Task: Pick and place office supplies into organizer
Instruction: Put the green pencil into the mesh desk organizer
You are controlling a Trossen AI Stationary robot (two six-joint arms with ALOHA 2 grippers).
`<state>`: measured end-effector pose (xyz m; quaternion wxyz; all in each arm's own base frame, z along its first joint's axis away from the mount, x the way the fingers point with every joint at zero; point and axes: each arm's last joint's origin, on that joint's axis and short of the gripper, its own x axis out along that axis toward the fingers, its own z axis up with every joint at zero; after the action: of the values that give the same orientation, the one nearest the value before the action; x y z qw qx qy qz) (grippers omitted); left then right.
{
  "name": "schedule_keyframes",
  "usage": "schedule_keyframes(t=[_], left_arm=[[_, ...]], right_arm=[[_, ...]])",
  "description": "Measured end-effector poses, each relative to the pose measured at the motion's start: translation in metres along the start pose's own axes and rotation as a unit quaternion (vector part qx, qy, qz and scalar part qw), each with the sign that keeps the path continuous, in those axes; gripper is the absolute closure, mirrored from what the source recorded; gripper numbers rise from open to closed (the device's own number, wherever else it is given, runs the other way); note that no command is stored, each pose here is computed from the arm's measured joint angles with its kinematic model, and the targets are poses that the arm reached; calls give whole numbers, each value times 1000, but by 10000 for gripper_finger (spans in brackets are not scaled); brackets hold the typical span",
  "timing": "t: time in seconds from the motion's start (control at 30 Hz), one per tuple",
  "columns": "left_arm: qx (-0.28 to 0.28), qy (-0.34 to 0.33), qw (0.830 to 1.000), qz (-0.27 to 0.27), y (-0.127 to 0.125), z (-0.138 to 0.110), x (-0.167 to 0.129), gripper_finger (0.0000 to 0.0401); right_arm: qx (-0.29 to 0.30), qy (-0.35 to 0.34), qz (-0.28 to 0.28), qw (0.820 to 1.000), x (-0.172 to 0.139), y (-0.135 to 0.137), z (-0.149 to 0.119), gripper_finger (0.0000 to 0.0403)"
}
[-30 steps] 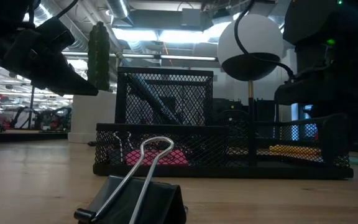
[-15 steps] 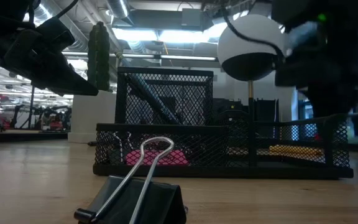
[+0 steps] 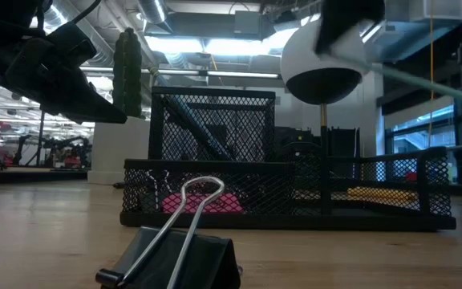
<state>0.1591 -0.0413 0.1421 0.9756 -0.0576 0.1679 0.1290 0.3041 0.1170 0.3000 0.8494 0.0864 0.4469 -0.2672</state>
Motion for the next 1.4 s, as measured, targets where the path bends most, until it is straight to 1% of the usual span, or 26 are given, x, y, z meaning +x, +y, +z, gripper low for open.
schedule_keyframes(t=[0.07,0.17,0.27,0.33,0.4,0.5,0.63,0.73,0.9,1.0,1.1,1.2,1.4], left_arm=[[0,0,1000,0,0,0,0,342],[0,0,1000,0,0,0,0,342],[0,0,1000,0,0,0,0,342],[0,0,1000,0,0,0,0,342],[0,0,1000,0,0,0,0,342],[2,2,1000,1,0,0,0,342],[2,2,1000,1,0,0,0,342],[2,2,1000,0,0,0,0,342],[2,3,1000,1,0,-1,0,342],[2,3,1000,1,0,-1,0,342],[2,3,1000,1,0,-1,0,342],[2,3,1000,1,0,-1,0,342],[2,3,1000,1,0,-1,0,342]], right_arm=[[-22,-52,3,998,-17,0,13,381],[-43,-127,13,991,-38,3,29,381],[-71,-195,47,977,-52,12,45,381],[-96,-242,68,963,-56,20,53,381],[-119,-284,93,947,-57,27,59,381],[-145,-325,143,924,-51,36,62,381],[-154,-353,233,893,-37,42,62,383],[-165,-362,260,880,-21,43,56,383],[-152,-373,260,878,9,40,40,383],[-130,-382,265,876,21,37,33,383],[-125,-380,270,876,32,34,27,383],[-102,-364,282,882,43,29,23,383],[-64,-340,282,895,64,17,16,384]])
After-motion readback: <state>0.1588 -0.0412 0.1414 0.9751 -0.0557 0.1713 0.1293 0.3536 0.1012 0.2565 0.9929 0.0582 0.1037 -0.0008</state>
